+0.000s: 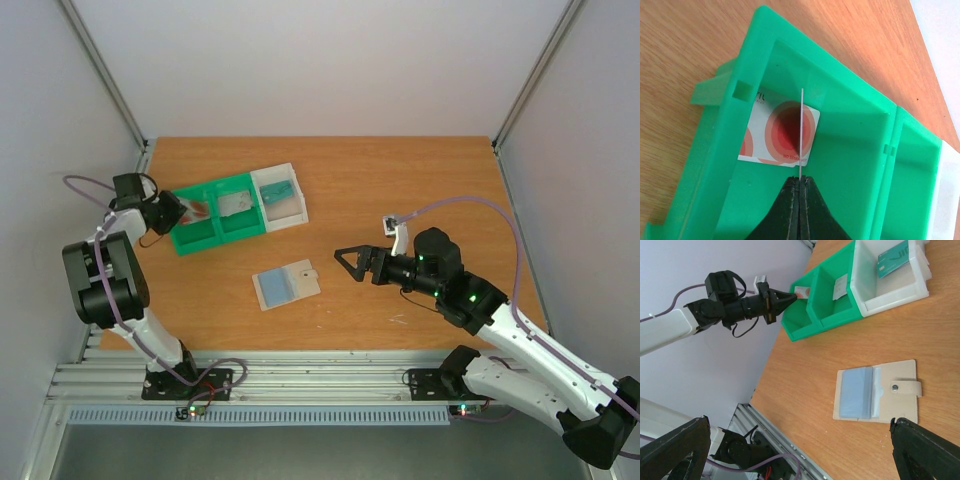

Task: Take the credit cards out of the card holder

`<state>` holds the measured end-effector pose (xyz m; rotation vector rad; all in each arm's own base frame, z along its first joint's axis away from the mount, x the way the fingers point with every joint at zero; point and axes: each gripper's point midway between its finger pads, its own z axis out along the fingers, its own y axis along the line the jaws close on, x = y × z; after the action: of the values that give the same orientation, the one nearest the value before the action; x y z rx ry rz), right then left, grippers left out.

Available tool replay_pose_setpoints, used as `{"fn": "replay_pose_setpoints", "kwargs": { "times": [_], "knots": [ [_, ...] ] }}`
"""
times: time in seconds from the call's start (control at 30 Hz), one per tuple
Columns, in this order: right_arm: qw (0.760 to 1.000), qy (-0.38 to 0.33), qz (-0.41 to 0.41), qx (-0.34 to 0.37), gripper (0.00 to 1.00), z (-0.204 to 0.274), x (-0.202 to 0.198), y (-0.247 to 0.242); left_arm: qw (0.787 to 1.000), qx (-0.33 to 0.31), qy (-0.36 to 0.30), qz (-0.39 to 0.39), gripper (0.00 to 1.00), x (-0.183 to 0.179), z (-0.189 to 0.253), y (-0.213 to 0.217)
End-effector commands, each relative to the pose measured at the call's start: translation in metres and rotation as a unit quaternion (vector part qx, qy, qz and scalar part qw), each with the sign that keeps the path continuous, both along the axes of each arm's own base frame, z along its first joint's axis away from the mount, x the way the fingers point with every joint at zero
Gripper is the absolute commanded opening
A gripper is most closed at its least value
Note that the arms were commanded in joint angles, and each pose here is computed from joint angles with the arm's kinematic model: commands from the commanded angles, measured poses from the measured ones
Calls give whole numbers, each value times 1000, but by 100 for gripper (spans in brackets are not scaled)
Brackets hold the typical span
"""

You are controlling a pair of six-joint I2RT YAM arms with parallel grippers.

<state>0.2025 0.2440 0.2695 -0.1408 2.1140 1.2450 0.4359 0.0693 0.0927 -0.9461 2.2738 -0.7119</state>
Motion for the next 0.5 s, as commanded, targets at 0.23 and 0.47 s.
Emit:
{"fn": "replay_pose_setpoints", "kwargs": {
  "times": [0.23,0.47],
  "knots": [
    [1000,-8,-12,1,99,7,4,-2,1000,26,-6,-15,5,13,0,2],
    [1000,-6,-7,-5,99,7,3,-1,999,35,8,-16,10,11,-5,3]
  ]
}}
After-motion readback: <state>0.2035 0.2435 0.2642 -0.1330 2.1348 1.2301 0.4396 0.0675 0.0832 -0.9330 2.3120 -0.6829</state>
